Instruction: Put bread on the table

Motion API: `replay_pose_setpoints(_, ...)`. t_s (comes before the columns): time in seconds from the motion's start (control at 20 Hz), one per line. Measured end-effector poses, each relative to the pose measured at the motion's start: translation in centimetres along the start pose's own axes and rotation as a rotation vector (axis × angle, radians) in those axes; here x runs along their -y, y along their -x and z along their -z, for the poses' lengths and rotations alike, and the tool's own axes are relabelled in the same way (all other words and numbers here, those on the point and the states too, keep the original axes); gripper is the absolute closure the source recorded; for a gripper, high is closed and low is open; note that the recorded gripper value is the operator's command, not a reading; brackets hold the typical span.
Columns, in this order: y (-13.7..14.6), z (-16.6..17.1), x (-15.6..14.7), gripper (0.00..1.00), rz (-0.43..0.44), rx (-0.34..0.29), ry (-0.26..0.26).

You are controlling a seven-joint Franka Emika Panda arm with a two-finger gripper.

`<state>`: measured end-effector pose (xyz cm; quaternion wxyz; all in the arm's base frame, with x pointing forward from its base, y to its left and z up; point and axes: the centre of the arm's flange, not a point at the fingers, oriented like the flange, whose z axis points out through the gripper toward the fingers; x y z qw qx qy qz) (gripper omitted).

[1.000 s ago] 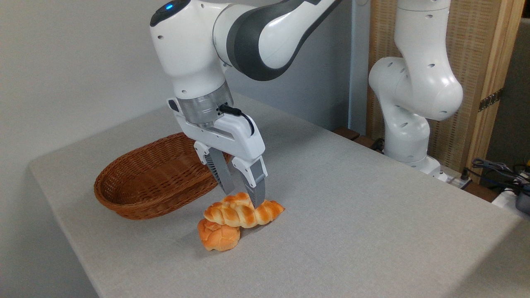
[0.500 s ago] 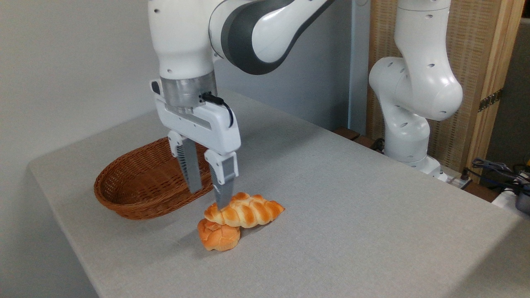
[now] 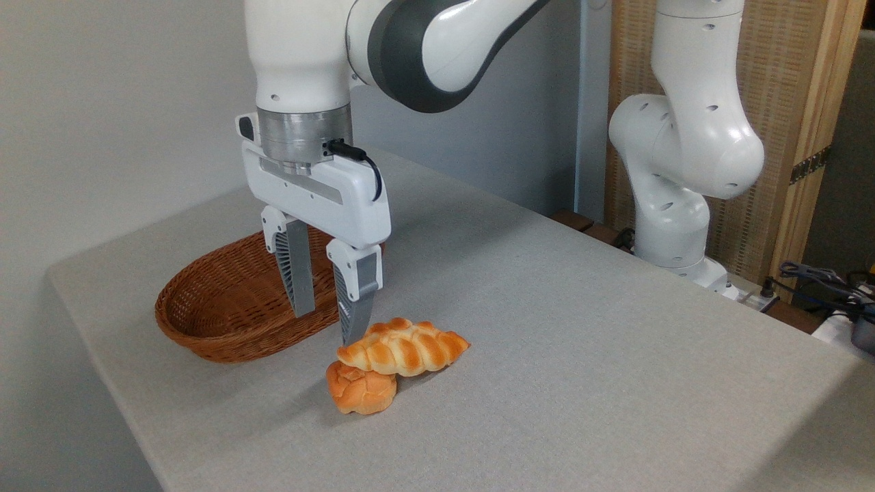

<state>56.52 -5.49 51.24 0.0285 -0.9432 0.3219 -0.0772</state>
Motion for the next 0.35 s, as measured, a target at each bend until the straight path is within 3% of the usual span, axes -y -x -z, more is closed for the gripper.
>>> replay_pose_setpoints(0.35, 1.5, -0.2, 1.9, 0.00, -0.033, -0.022, 0.067)
